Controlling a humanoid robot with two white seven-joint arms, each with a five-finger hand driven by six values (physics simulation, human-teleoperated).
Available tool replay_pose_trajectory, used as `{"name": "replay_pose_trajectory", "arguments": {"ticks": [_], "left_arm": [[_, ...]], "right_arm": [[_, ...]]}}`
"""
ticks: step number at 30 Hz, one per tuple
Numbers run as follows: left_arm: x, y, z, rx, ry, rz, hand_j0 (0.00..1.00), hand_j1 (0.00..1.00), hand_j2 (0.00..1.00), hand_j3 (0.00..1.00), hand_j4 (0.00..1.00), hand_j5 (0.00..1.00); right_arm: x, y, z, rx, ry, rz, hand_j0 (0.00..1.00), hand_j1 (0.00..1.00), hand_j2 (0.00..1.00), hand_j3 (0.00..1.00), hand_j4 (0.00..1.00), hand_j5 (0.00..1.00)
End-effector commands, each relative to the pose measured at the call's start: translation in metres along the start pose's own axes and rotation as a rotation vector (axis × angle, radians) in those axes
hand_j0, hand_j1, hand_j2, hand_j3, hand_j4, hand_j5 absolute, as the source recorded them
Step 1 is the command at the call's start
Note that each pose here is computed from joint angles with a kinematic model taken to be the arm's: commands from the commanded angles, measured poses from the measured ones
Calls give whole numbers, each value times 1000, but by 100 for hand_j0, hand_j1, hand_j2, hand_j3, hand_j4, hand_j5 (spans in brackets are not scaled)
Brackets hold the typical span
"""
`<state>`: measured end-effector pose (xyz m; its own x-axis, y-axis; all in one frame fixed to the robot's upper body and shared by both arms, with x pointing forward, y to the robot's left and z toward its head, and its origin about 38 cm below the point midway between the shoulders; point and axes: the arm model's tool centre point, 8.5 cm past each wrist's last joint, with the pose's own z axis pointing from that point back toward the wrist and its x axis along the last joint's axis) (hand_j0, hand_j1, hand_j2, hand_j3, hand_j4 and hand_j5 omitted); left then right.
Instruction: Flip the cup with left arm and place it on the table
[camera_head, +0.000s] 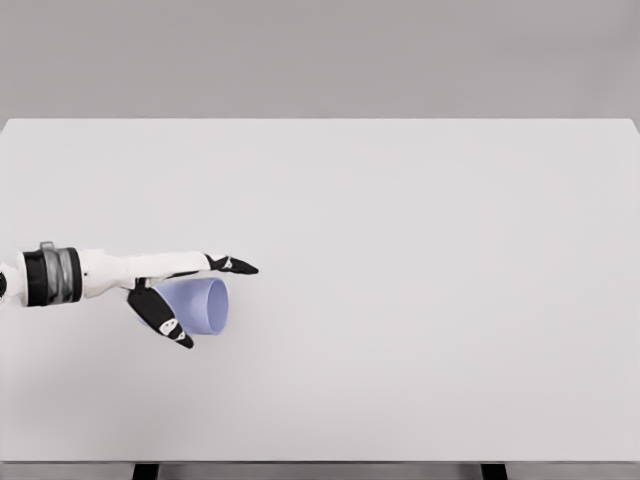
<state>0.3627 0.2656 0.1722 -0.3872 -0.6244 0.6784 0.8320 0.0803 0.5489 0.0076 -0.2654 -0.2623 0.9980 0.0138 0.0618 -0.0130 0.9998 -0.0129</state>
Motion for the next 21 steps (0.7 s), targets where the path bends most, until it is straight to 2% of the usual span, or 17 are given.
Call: {"name": "replay_pose_trajectory", "arguments": {"ticks": [1,3,10,12,16,19,21], "left_arm": [[-1,4,-5,40,36,-41,100,100,100,100,100,100],[-3,4,-5,44,57,-74,100,100,100,100,100,100],[-7,-3,-5,31,67,-79,100,100,100,100,100,100],[-8,-5,-6,24,68,-76,86,86,86,86,86,86],[-9,-7,-5,17,67,-70,66,66,66,66,66,66],[-9,-8,-4,13,59,-74,55,55,55,55,55,55],[-7,-6,-1,19,39,-84,55,55,55,55,55,55]], "right_arm": [[-1,0,0,0,2,1,100,100,100,100,100,100],[0,0,0,0,0,1,100,100,100,100,100,100],[0,0,0,0,0,1,100,100,100,100,100,100],[0,0,0,0,0,-1,100,100,100,100,100,100],[0,0,0,0,0,1,100,100,100,100,100,100],[0,0,0,0,0,1,100,100,100,100,100,100],[0,0,0,0,0,1,100,100,100,100,100,100]]}}
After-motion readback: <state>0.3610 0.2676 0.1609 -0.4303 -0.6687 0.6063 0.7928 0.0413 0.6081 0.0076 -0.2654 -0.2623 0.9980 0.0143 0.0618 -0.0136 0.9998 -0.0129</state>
